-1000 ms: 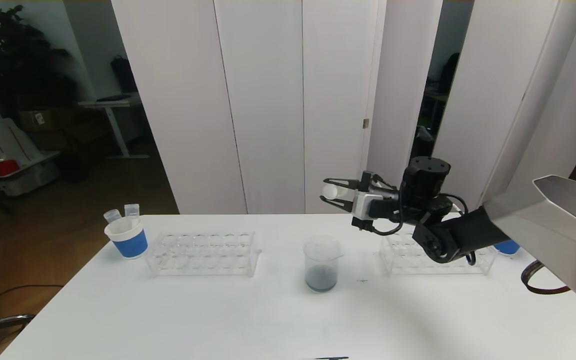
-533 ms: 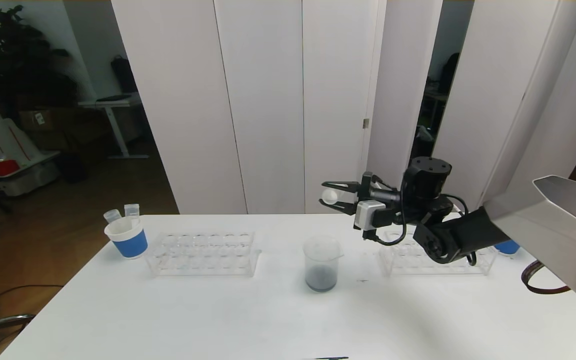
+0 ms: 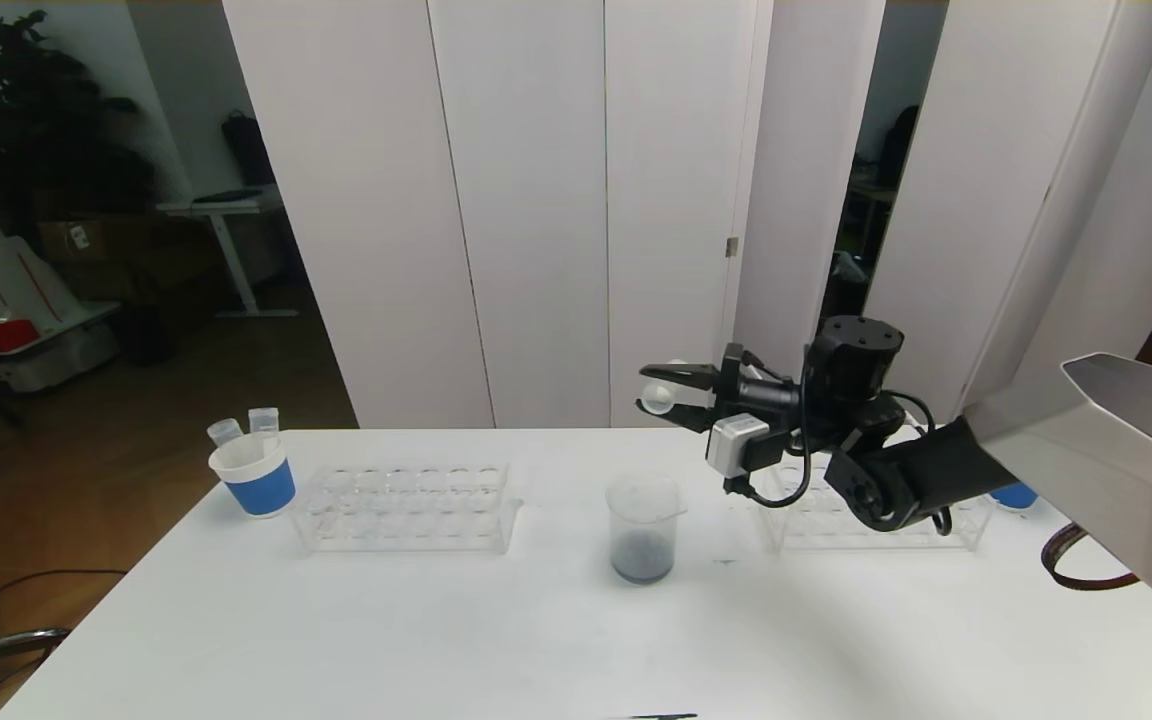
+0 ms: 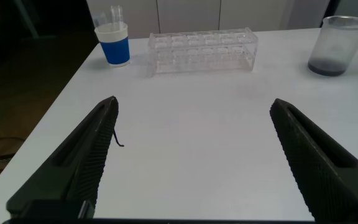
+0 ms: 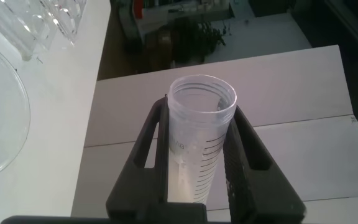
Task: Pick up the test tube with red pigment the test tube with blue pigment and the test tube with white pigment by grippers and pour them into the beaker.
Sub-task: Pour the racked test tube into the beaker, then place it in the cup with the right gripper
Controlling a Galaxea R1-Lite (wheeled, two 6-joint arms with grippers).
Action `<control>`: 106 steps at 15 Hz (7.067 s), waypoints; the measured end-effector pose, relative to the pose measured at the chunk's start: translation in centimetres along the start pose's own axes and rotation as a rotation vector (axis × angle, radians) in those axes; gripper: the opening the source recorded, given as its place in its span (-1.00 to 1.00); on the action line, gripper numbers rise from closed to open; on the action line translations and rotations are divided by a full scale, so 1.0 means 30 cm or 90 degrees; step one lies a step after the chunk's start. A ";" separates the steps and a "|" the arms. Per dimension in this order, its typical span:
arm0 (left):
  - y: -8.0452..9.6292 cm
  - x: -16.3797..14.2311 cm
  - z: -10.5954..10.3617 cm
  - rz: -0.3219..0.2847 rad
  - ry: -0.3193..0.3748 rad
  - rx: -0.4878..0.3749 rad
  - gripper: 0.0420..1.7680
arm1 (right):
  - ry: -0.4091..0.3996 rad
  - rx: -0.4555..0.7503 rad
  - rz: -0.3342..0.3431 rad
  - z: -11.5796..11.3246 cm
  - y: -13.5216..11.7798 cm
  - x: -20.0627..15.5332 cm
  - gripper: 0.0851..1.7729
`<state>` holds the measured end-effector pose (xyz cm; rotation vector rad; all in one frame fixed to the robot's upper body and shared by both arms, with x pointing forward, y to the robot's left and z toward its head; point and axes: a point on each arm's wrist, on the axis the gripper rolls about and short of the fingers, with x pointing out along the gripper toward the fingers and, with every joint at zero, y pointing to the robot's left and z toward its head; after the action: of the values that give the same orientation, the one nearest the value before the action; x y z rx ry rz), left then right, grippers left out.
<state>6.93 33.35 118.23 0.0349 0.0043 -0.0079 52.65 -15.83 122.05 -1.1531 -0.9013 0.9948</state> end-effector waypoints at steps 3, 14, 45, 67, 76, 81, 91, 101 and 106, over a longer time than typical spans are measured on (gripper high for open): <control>0.000 0.000 0.000 0.000 0.000 0.000 0.97 | -0.021 -0.020 -0.009 0.002 0.015 -0.013 -0.41; 0.000 0.000 0.000 0.000 0.000 0.000 0.97 | -0.022 -0.074 -0.009 -0.020 0.048 -0.014 -0.41; 0.000 0.000 0.000 0.000 0.000 0.000 0.97 | -0.084 -0.280 -0.045 -0.067 -0.007 0.026 -0.41; 0.000 0.000 0.000 0.000 0.000 0.000 0.97 | 0.206 -0.094 -0.302 0.009 -0.224 0.047 -0.41; 0.000 0.000 0.000 0.000 0.000 0.000 0.97 | 0.512 0.245 -0.693 0.020 -0.300 -0.043 -0.41; 0.000 0.000 0.000 0.000 0.000 0.000 0.97 | 0.560 0.435 -0.792 0.035 -0.217 -0.081 -0.41; 0.000 0.000 0.000 0.000 0.000 0.000 0.97 | 0.646 0.626 -0.814 0.077 -0.102 -0.135 -0.41; 0.000 0.000 0.000 0.000 0.000 0.000 0.97 | 0.630 0.373 -1.045 0.011 -0.276 -0.515 -0.41; 0.000 0.000 0.000 0.000 0.000 0.000 0.97 | 0.698 0.331 -1.052 -0.087 -0.229 -0.698 -0.41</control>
<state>6.93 33.36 118.23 0.0351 0.0043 -0.0075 49.65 -37.23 127.06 -0.1065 -0.3458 -0.7319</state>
